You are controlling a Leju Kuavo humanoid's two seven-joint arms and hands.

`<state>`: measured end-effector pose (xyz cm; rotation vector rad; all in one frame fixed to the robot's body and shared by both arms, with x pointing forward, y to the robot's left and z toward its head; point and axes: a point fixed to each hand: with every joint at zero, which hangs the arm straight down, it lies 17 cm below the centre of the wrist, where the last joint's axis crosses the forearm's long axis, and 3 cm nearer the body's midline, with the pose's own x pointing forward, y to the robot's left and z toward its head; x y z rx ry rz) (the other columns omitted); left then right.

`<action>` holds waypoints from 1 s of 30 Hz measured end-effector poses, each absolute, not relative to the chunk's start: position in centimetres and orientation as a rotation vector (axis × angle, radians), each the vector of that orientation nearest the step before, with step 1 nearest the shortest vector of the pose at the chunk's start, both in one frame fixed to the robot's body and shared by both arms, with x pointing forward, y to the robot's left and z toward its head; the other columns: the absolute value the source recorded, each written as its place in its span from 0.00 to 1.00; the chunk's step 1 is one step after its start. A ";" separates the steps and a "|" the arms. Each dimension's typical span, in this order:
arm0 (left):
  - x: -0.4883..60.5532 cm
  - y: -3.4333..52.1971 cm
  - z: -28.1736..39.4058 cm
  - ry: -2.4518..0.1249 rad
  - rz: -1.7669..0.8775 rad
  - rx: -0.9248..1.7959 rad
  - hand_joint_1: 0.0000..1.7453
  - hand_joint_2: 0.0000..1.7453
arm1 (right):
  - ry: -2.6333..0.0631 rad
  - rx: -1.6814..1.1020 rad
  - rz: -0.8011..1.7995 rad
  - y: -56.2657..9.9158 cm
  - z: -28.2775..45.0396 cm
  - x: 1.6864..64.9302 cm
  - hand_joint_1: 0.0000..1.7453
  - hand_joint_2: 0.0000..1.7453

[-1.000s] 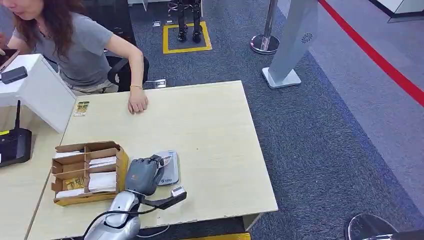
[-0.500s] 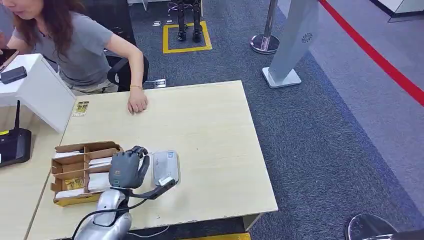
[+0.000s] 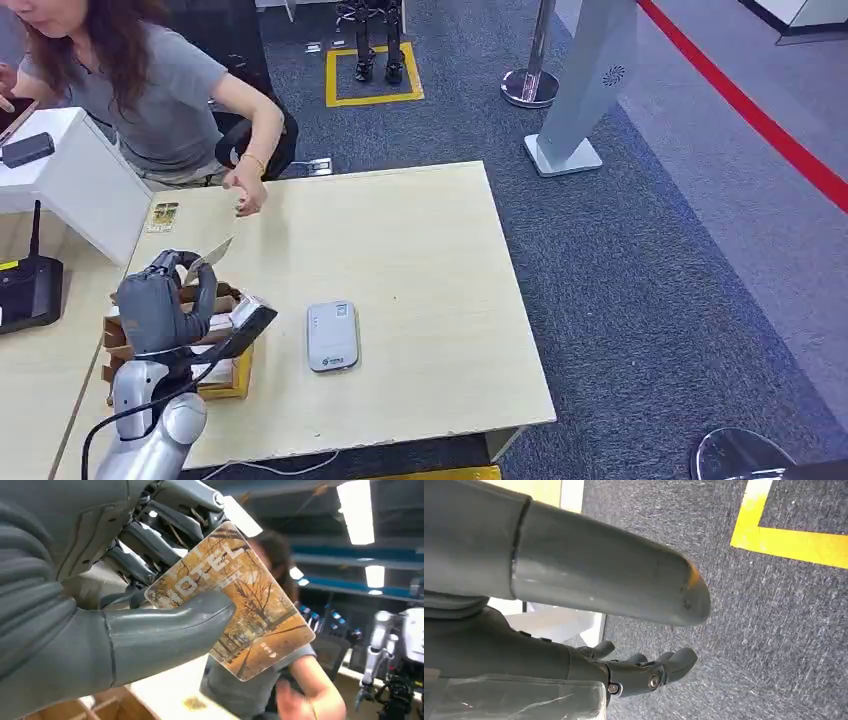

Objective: Pass the card to the sensor for recognition and then transmit it.

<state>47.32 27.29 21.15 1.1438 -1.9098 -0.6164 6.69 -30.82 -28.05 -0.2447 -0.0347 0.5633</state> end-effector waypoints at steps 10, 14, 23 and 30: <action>48.4 35.7 20.2 -1.879 -0.176 0.750 1.00 1.00 | -0.034 -0.247 0.557 -30.9 -28.1 6.5 0.00 0.00; 48.5 37.6 19.9 -1.862 -0.122 0.724 1.00 1.00 | -0.034 -0.246 0.556 -30.9 -28.1 6.6 0.00 0.00; 48.5 38.9 19.7 -1.847 -0.087 0.723 1.00 1.00 | -0.034 -0.245 0.555 -30.8 -28.1 6.5 0.00 0.00; 48.4 39.5 19.7 -1.844 -0.076 0.731 1.00 1.00 | -0.029 -0.243 0.555 -30.8 -28.1 6.2 0.00 0.00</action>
